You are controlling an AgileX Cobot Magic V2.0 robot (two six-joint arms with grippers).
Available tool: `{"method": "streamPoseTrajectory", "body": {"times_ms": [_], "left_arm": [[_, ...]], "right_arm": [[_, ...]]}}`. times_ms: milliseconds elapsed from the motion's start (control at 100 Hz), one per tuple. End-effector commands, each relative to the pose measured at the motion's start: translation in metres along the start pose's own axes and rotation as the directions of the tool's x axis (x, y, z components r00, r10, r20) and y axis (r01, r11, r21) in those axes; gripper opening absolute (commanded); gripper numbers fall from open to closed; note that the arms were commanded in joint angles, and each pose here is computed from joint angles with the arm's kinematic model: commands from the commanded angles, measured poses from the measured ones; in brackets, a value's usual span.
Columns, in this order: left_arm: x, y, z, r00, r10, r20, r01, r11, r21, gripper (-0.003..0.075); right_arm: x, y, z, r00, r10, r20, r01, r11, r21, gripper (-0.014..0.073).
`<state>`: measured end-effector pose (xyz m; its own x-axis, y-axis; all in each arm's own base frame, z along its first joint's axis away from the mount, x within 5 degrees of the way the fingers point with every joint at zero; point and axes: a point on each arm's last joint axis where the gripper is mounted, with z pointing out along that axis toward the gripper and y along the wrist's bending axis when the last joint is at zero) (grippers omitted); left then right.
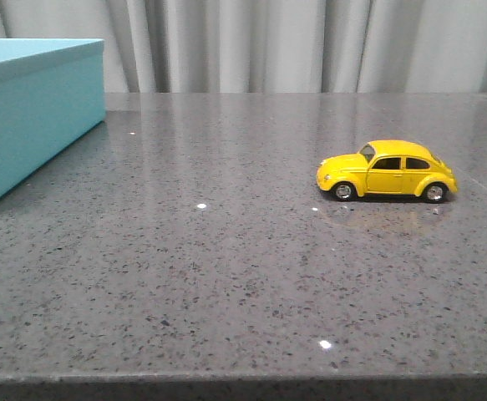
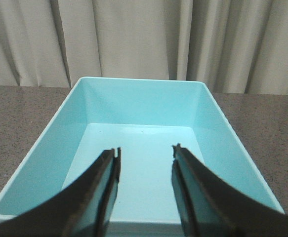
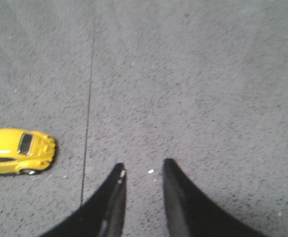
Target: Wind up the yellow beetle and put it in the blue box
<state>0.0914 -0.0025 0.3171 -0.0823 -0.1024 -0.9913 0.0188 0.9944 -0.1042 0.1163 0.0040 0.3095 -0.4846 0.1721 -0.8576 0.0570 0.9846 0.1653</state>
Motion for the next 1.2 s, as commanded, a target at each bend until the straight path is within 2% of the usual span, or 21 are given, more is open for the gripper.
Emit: {"method": "streamPoseTrajectory", "body": {"times_ms": [0,140,420,520,640,850,920,1050,1190], "left_arm": [[-0.017,-0.001,0.0,0.996,-0.004,0.089,0.003,1.0,0.004,0.0321],[-0.018,-0.001,-0.001,0.996,0.01,0.084,-0.01,1.0,0.004,0.0342],[-0.019,-0.002,-0.001,0.997,0.01,0.083,-0.01,1.0,0.004,0.0341],[-0.019,-0.002,-0.001,0.997,0.01,0.083,-0.01,1.0,0.004,0.0341],[-0.019,-0.002,-0.001,0.997,0.01,0.083,-0.01,1.0,0.004,0.0341],[-0.019,-0.002,-0.001,0.997,0.01,0.083,-0.01,1.0,0.004,0.0341],[-0.019,-0.002,-0.001,0.997,0.01,0.083,-0.01,1.0,0.004,0.0341],[-0.019,-0.002,-0.001,0.997,0.01,0.083,-0.01,1.0,0.004,0.0341],[-0.019,-0.002,-0.001,0.997,0.01,0.08,-0.01,1.0,0.005,0.0341]], "right_arm": [[-0.023,0.008,0.002,1.0,-0.011,0.019,0.011,1.0,-0.029,0.036],[-0.038,0.016,0.013,0.995,-0.007,-0.096,0.003,0.999,-0.042,0.0456],[-0.077,0.044,0.038,0.962,-0.015,-0.272,-0.012,0.995,-0.099,0.0456],[-0.087,0.055,0.052,0.942,0.013,-0.334,-0.051,0.993,-0.105,0.0456],[-0.096,0.073,0.069,0.913,-0.004,-0.407,-0.049,0.991,-0.121,0.0456],[-0.1,0.113,0.094,0.87,-0.046,-0.49,-0.044,0.984,-0.172,0.0459],[-0.099,0.126,0.103,0.859,-0.061,-0.509,-0.038,0.982,-0.183,0.0488],[-0.093,0.142,0.118,0.822,-0.069,-0.565,-0.035,0.985,-0.17,0.0569],[-0.084,0.154,0.133,0.78,-0.064,-0.622,-0.034,0.989,-0.145,0.0572]]}}
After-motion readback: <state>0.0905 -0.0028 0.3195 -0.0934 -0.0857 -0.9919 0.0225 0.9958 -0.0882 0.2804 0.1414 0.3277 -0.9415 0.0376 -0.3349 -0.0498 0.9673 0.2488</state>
